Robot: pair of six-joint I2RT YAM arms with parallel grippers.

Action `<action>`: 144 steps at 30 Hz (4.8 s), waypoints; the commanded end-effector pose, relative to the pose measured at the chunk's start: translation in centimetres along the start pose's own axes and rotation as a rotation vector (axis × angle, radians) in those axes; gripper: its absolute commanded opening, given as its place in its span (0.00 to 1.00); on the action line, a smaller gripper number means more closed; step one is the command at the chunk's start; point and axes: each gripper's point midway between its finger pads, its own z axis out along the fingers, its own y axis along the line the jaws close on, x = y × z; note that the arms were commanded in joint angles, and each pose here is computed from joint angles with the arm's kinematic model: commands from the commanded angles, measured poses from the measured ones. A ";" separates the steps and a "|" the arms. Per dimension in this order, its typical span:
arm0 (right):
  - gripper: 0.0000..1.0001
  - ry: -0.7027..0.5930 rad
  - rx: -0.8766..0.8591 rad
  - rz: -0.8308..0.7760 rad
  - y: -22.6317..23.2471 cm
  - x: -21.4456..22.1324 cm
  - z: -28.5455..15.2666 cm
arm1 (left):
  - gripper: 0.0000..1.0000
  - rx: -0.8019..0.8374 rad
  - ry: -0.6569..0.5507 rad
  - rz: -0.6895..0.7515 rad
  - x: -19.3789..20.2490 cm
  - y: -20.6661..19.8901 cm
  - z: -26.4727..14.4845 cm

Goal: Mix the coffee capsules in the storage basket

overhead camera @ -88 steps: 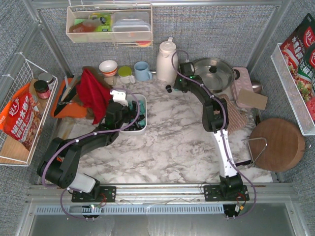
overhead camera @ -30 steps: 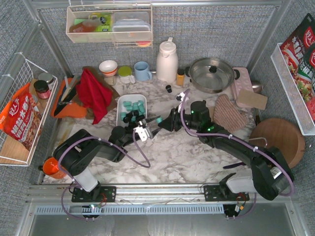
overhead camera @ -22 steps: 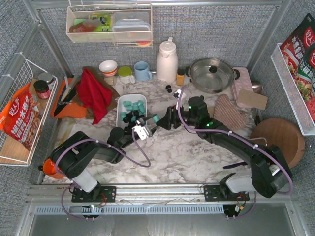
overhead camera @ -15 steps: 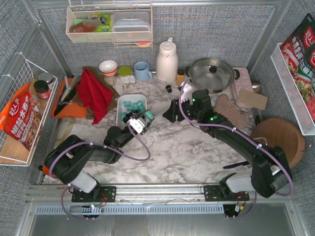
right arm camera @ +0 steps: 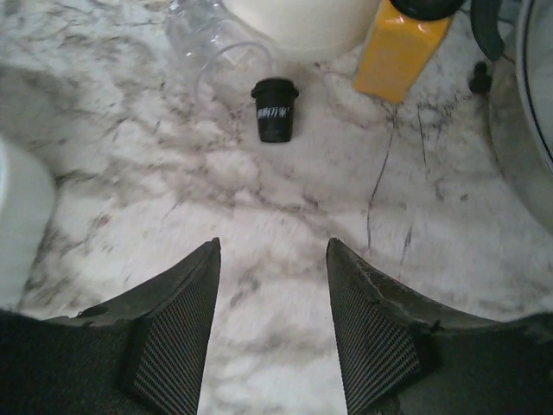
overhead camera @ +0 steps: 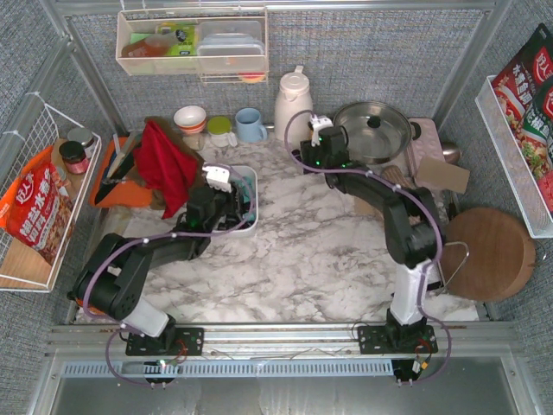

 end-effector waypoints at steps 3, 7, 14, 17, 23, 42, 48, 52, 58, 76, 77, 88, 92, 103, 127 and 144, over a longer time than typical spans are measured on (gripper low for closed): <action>0.56 0.001 0.001 -0.080 -1.1 -0.4 7.0 | 0.46 -0.076 0.168 -0.113 3.4 1.9 0.7; 0.56 0.050 -0.043 -0.095 -0.9 0.8 10.4 | 0.48 -0.125 0.193 -0.130 4.1 3.4 1.0; 0.56 0.143 -0.066 -0.125 -0.9 2.1 12.7 | 0.73 -0.184 0.254 -0.184 5.8 4.9 1.6; 0.56 0.171 -0.081 -0.129 -0.8 1.6 13.2 | 0.86 -0.176 0.257 -0.206 5.9 4.6 1.6; 0.56 0.259 -0.088 -0.135 -0.8 2.2 13.9 | 0.99 -0.162 0.235 -0.202 4.2 4.4 1.1; 0.44 0.349 -0.111 -0.194 0.3 3.8 13.7 | 0.99 -0.132 0.134 -0.212 0.8 3.9 -1.4; 0.34 0.358 -0.123 -0.220 0.7 4.1 13.7 | 0.99 -0.124 0.130 -0.215 0.5 3.8 -1.6; 0.23 0.349 -0.066 -0.208 0.0 4.0 13.7 | 0.99 -0.129 0.124 -0.210 0.2 3.9 -1.9; 0.09 0.305 0.029 -0.183 -1.6 3.5 12.7 | 0.99 -0.131 0.118 -0.206 0.0 4.0 -2.5; 0.99 -0.143 0.030 0.280 0.6 -3.5 14.3 | 0.99 -0.059 0.062 -0.208 -2.0 2.8 -3.5; 0.99 -0.128 0.061 0.310 0.4 -2.8 14.8 | 0.99 -0.055 0.061 -0.207 -2.1 2.7 -3.6; 0.99 0.010 0.319 0.478 -1.8 1.7 15.1 | 0.99 -0.024 0.042 -0.195 -2.6 2.3 -4.7; 0.99 0.029 0.356 0.488 -3.2 2.1 14.2 | 0.99 -0.018 0.045 -0.191 -2.3 2.1 -5.0; 0.99 0.141 0.337 0.335 -5.0 2.7 10.2 | 0.99 -0.017 0.048 -0.193 -1.6 2.1 -5.1; 0.99 0.055 0.313 0.584 -7.6 0.9 11.5 | 0.99 0.024 0.057 -0.214 -1.4 1.3 -4.5; 0.99 0.368 0.189 0.635 -2.8 9.1 10.9 | 0.99 0.035 0.073 -0.210 -1.0 1.1 -4.1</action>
